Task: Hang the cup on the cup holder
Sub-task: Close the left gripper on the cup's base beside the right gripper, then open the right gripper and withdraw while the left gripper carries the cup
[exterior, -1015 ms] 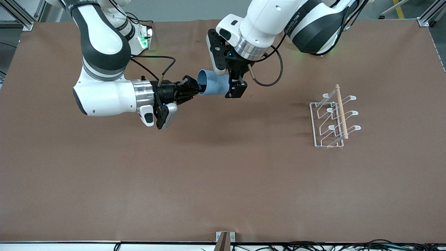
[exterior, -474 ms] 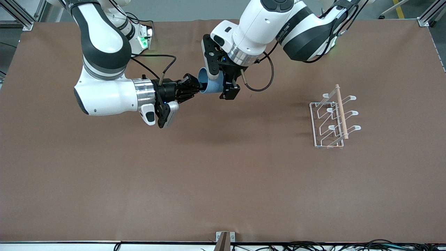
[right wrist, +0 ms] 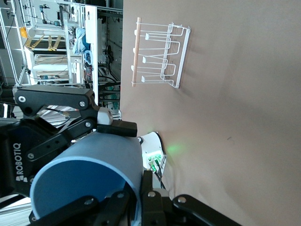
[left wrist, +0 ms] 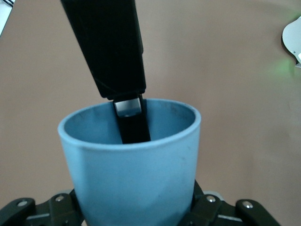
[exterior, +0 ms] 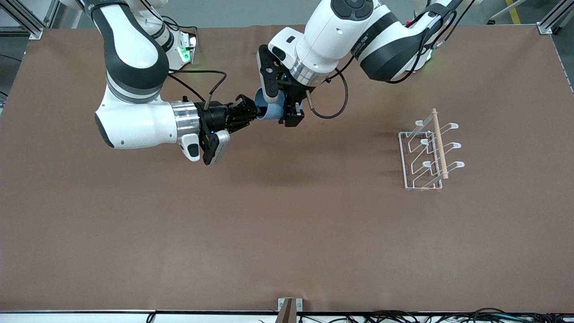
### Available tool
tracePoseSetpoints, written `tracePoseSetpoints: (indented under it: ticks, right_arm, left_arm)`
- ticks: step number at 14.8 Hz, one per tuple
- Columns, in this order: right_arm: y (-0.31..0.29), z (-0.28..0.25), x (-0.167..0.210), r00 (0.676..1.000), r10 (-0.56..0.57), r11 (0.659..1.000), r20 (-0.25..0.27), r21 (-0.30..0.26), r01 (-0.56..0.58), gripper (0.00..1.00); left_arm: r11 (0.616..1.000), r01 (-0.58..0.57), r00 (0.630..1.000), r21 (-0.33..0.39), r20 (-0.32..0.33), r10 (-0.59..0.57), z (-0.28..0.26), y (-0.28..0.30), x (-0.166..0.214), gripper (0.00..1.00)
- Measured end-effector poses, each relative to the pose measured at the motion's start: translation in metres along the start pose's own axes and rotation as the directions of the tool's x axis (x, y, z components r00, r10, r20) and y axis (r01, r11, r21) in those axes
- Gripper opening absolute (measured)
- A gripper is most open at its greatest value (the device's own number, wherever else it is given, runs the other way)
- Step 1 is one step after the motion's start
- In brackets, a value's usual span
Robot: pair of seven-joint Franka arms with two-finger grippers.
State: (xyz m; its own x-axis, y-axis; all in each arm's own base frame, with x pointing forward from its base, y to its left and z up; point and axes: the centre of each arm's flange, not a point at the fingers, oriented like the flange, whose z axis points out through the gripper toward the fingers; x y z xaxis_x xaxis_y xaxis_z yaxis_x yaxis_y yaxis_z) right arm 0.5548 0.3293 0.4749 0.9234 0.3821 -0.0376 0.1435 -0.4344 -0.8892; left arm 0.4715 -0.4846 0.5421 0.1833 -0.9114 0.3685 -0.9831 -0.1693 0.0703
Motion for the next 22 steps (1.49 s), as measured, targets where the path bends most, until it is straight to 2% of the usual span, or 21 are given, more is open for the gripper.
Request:
tracePoseSetpoints:
  ticks: [2,3,6,8,11,15,18,19,20,22]
  right_arm:
    - [0.0,0.0,0.0,1.0,0.0,1.0,0.0,0.0,0.0,0.11]
    - [0.0,0.0,0.0,1.0,-0.001,1.0,-0.001,0.0,0.001,0.18]
    - [0.003,-0.006,0.001,1.0,-0.001,1.0,-0.008,-0.018,0.001,0.48]
    - [0.016,-0.02,0.002,1.0,0.004,0.995,-0.016,-0.097,-0.005,0.67]
    - [0.04,-0.063,-0.002,0.999,0.012,0.96,-0.036,-0.278,-0.022,0.98]
    - [0.076,-0.143,-0.017,0.997,0.018,0.852,-0.074,-0.521,-0.054,1.0]
    - [0.105,-0.199,-0.031,0.996,0.028,0.722,-0.084,-0.688,-0.078,1.0]
    - [0.111,-0.22,-0.035,0.995,0.029,0.687,-0.097,-0.721,-0.09,1.0]
    - [0.114,-0.241,-0.039,0.994,0.017,0.667,-0.112,-0.739,-0.094,1.0]
    - [0.105,-0.279,-0.043,0.991,-0.046,0.647,-0.127,-0.76,-0.068,1.0]
  left_arm:
    - [1.0,0.0,1.0,0.001,-0.001,0.0,-0.001,0.0,0.0,0.76]
    - [1.0,0.001,1.0,0.002,-0.001,-0.001,-0.001,-0.001,0.0,0.76]
    - [1.0,0.01,1.0,0.002,0.018,-0.01,-0.002,-0.008,-0.006,0.76]
    - [1.0,0.021,0.999,-0.007,0.047,-0.02,-0.004,-0.013,-0.013,0.76]
    - [0.997,0.069,0.991,-0.021,0.117,-0.066,-0.016,-0.037,-0.038,0.76]
    - [0.995,0.088,0.952,0.038,0.29,-0.096,-0.027,-0.078,-0.09,0.76]
    - [0.994,0.064,0.891,0.094,0.444,-0.099,-0.029,-0.09,-0.118,0.76]
    - [0.993,0.043,0.861,0.108,0.501,-0.091,-0.03,-0.093,-0.127,0.76]
    - [0.992,0.021,0.827,0.123,0.556,-0.086,-0.031,-0.096,-0.135,0.76]
    - [0.987,-0.022,0.748,0.156,0.658,-0.087,-0.034,-0.099,-0.148,0.76]
